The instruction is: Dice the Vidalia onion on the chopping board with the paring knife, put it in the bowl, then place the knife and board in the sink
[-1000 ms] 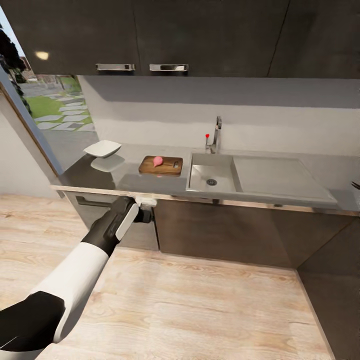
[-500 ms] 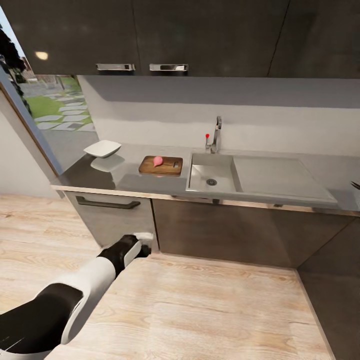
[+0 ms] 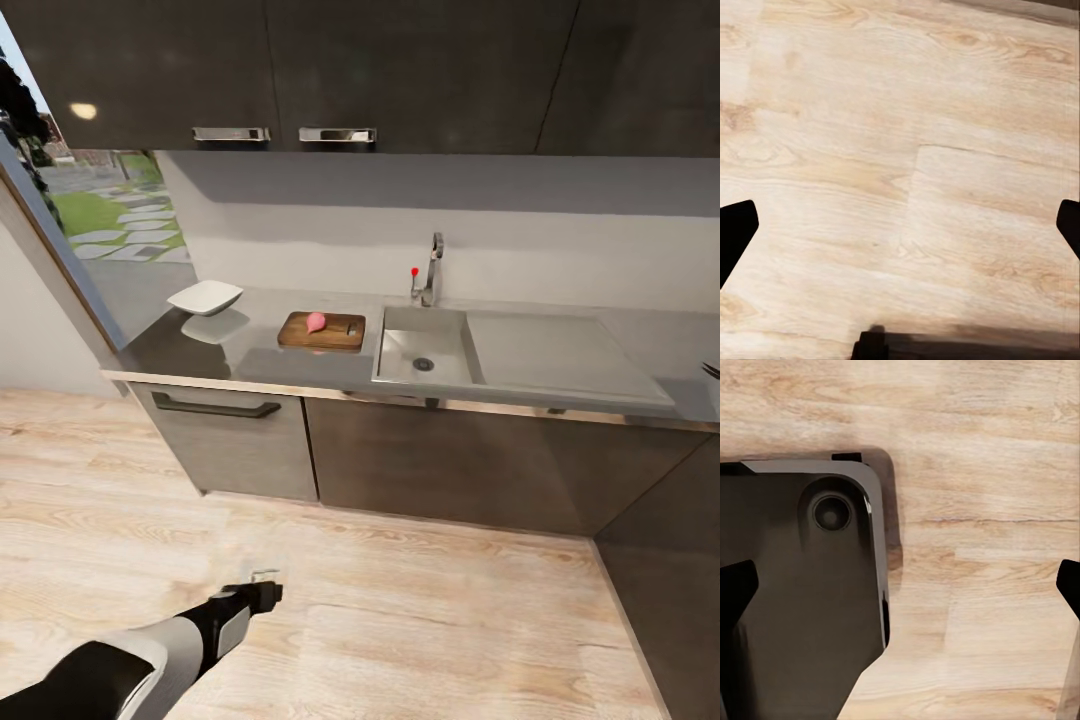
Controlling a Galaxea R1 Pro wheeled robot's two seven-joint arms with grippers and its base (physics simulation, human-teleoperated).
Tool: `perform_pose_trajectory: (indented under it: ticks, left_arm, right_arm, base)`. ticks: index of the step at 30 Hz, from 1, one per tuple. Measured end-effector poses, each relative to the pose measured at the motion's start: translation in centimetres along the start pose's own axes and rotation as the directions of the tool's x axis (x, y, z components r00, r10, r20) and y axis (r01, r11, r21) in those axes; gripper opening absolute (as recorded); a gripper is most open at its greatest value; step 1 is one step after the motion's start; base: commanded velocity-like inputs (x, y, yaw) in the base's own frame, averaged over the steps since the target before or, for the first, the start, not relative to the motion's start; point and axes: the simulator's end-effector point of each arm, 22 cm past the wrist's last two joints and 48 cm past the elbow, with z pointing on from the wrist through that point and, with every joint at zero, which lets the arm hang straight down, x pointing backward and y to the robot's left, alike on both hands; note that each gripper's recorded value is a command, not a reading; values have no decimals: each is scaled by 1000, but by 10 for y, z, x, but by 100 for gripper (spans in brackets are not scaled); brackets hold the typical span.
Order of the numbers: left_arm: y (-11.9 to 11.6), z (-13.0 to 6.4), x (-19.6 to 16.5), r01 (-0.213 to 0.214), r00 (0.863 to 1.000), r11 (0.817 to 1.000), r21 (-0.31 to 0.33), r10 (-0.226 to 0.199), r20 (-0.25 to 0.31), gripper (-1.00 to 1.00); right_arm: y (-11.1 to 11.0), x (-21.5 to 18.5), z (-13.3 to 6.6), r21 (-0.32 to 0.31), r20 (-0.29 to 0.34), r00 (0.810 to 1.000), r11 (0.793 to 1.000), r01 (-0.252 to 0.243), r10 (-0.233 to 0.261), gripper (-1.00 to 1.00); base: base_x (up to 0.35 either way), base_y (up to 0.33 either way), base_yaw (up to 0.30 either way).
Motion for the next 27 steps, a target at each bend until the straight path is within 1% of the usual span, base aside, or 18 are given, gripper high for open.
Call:
perform_pose_trajectory:
  ticks: [1, 3, 7, 8, 10, 13, 14, 16, 19, 20, 21, 22, 23, 24, 25, 26, 27]
  left_arm:
    - [5, 0, 17, 1, 1000, 1000, -6, -1, -7, 100]
    - [11, -1, 36, 0, 1000, 1000, -13, -1, -20, 100]
    - [34, -6, 99, -4, 998, 999, -41, 1, -69, 100]
    - [47, -11, 125, -6, 998, 998, -58, 2, -69, 100]
    - [58, -15, 143, -9, 998, 997, -71, 5, -65, 100]
    - [69, -21, 161, -13, 998, 996, -84, 8, -60, 100]
    - [77, -23, 166, -15, 998, 995, -94, 9, -57, 100]
    - [91, -25, 169, -19, 999, 994, -112, 13, -48, 100]
    - [103, -26, 169, -22, 999, 992, -127, 18, -36, 100]
    - [106, -26, 167, -23, 999, 991, -130, 20, -25, 100]
    - [107, -27, 164, -22, 1000, 991, -131, 21, -8, 100]
    - [107, -27, 153, -19, 999, 991, -132, 25, 46, 100]
    - [107, -27, 150, -18, 998, 991, -133, 26, 63, 100]
    - [108, -28, 144, -16, 995, 991, -133, 28, 92, 100]
    - [108, -29, 142, -15, 994, 991, -134, 29, 103, 100]
    - [108, -29, 139, -13, 992, 991, -134, 29, 119, 100]
    - [108, -30, 137, -13, 991, 991, -134, 30, 128, 100]
  right_arm:
    - [0, 0, 0, 0, 0, 1000, 1000, 0, 0, 100]
    - [0, 0, 0, 0, 0, 1000, 1000, 0, 0, 100]
    - [0, 0, 0, 0, 0, 1000, 1000, 0, 0, 100]
    - [0, 0, 0, 0, 0, 1000, 1000, 0, 0, 100]
    - [0, 0, 0, 0, 0, 1000, 1000, 0, 0, 100]
    - [1, 0, 0, -1, 0, 1000, 1000, 0, 0, 100]
    - [1, 0, 0, -1, 1, 1000, 1000, 0, 0, 100]
    - [1, -1, 0, -1, 4, 1000, 1000, -3, 3, 100]
    - [2, -5, 0, -1, 14, 1000, 1000, -7, 7, 100]
    - [2, -11, 1, 1, 33, 999, 1000, -8, 8, 100]
    - [0, -21, 2, 8, 64, 998, 1000, -10, 10, 100]
    - [-10, -51, 2, 30, 150, 989, 999, -13, 8, 100]
    - [-12, -60, 2, 36, 174, 985, 999, -13, 6, 100]
    - [-15, -75, 2, 46, 213, 977, 999, -14, 3, 100]
    - [-17, -82, 1, 52, 231, 973, 999, -14, 2, 100]
    - [-20, -97, 0, 62, 264, 964, 998, -15, -2, 100]
    - [-22, -104, 0, 67, 281, 960, 998, -15, -4, 100]
  base:
    - [0, 0, 0]
    - [0, 0, 0]
    - [0, 0, 0]
    - [0, 0, 0]
    - [0, 0, 0]
    - [0, 0, 0]
    - [0, 0, 0]
    - [0, 0, 0]
    - [0, 0, 0]
    - [0, 0, 0]
    - [0, 0, 0]
    - [0, 0, 0]
    - [0, 0, 0]
    - [0, 0, 0]
    - [0, 0, 0]
    - [0, 0, 0]
    - [0, 0, 0]
